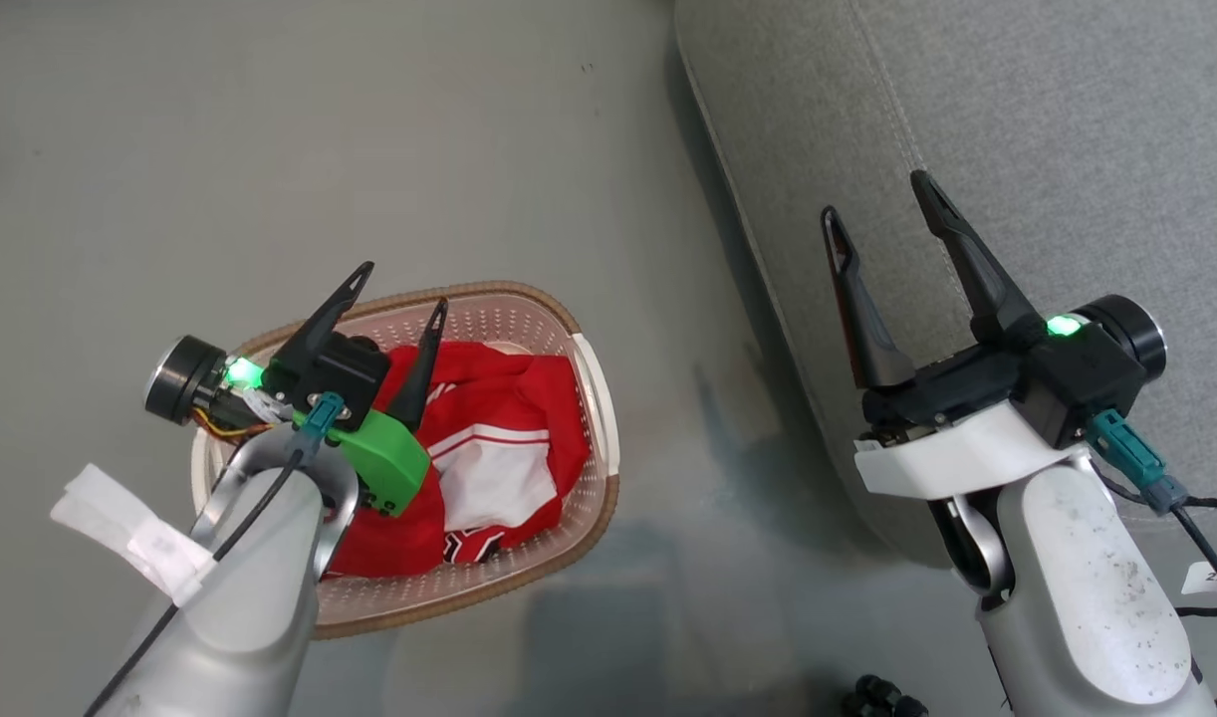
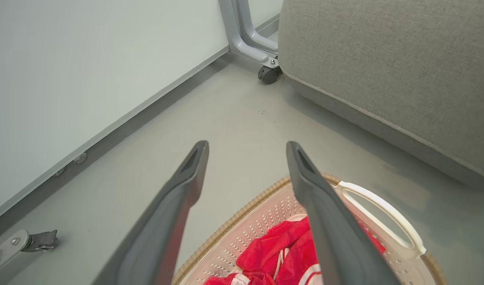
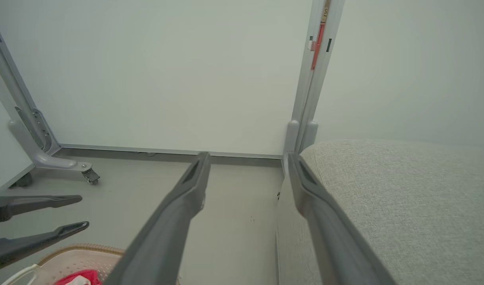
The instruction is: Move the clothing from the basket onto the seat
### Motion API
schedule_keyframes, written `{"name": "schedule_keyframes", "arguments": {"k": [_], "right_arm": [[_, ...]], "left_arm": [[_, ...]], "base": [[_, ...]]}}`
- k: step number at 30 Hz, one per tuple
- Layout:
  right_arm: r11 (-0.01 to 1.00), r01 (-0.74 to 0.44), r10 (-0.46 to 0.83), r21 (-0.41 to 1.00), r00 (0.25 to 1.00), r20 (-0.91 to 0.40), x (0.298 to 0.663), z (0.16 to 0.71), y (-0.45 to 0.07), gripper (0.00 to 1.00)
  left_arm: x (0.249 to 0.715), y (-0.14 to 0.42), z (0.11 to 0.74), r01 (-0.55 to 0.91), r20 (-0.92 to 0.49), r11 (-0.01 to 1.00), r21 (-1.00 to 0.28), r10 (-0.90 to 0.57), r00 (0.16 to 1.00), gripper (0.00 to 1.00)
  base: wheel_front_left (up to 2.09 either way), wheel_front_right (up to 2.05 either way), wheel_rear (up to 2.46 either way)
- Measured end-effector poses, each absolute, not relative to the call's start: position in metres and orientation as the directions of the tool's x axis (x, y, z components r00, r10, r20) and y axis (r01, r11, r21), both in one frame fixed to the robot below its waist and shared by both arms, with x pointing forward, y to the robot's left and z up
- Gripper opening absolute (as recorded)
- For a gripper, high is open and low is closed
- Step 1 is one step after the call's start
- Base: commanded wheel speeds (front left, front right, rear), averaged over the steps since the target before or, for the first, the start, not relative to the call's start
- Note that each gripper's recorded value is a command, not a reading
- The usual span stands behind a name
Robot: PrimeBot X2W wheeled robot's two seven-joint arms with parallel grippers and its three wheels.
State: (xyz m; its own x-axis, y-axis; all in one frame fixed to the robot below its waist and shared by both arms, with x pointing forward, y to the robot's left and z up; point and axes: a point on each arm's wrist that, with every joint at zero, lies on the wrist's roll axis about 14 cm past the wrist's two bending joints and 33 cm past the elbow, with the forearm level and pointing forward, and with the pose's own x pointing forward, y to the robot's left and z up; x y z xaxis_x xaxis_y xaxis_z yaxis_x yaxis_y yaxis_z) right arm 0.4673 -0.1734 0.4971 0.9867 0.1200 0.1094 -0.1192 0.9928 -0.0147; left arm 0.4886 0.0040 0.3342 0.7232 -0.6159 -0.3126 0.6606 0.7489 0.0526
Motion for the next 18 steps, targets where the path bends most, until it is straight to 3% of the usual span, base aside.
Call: {"name": "schedule_keyframes", "arguments": {"k": [18], "right_arm": [[0.991,-0.129,0.129,-0.046,0.992,-0.010,0.503,0.428,-0.180,1.00]], "left_arm": [[0.443,-0.033,0.183,0.819,-0.593,0.563,-0.113,-0.699,0.399,1.00]], "base": [[0.00,0.00,0.00]]}}
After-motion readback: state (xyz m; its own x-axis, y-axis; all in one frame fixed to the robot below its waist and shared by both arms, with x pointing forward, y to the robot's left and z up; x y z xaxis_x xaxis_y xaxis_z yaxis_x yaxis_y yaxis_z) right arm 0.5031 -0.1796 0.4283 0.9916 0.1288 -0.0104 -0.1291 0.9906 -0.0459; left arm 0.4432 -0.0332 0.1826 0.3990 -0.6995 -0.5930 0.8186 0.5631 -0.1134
